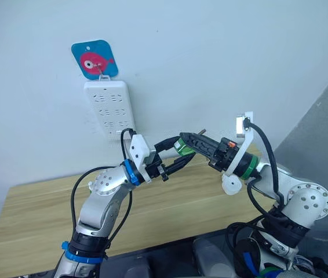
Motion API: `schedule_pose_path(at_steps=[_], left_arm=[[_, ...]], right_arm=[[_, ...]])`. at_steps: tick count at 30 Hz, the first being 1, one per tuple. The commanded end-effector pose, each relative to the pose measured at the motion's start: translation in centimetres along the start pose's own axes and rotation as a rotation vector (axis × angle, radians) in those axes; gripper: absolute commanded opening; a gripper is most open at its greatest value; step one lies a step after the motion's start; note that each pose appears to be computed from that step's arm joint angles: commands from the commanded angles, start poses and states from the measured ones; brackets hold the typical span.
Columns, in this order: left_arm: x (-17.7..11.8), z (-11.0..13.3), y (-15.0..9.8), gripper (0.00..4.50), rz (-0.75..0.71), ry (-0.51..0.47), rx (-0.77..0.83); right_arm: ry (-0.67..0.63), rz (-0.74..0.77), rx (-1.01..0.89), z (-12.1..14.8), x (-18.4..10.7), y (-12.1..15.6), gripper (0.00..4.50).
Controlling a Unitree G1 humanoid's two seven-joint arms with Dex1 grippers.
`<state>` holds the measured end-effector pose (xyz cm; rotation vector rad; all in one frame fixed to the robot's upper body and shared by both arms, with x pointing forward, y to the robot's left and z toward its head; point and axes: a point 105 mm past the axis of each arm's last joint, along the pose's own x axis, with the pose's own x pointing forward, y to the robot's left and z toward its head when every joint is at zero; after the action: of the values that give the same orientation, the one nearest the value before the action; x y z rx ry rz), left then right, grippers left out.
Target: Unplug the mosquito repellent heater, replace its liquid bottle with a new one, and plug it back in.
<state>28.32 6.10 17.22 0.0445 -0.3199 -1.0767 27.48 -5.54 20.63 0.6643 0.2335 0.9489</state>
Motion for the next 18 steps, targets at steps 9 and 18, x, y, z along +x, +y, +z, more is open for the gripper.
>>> schedule_pose_path(at_steps=[9,18], left_arm=[[0.5,0.9,-0.4,2.30,0.022,-0.049,0.040],[0.4,1.2,-1.0,2.30,-0.016,-0.069,0.012]], right_arm=[[-0.023,0.084,0.013,0.5,0.3,1.6,0.83],[0.016,0.117,0.020,0.5,0.1,2.3,0.83]])
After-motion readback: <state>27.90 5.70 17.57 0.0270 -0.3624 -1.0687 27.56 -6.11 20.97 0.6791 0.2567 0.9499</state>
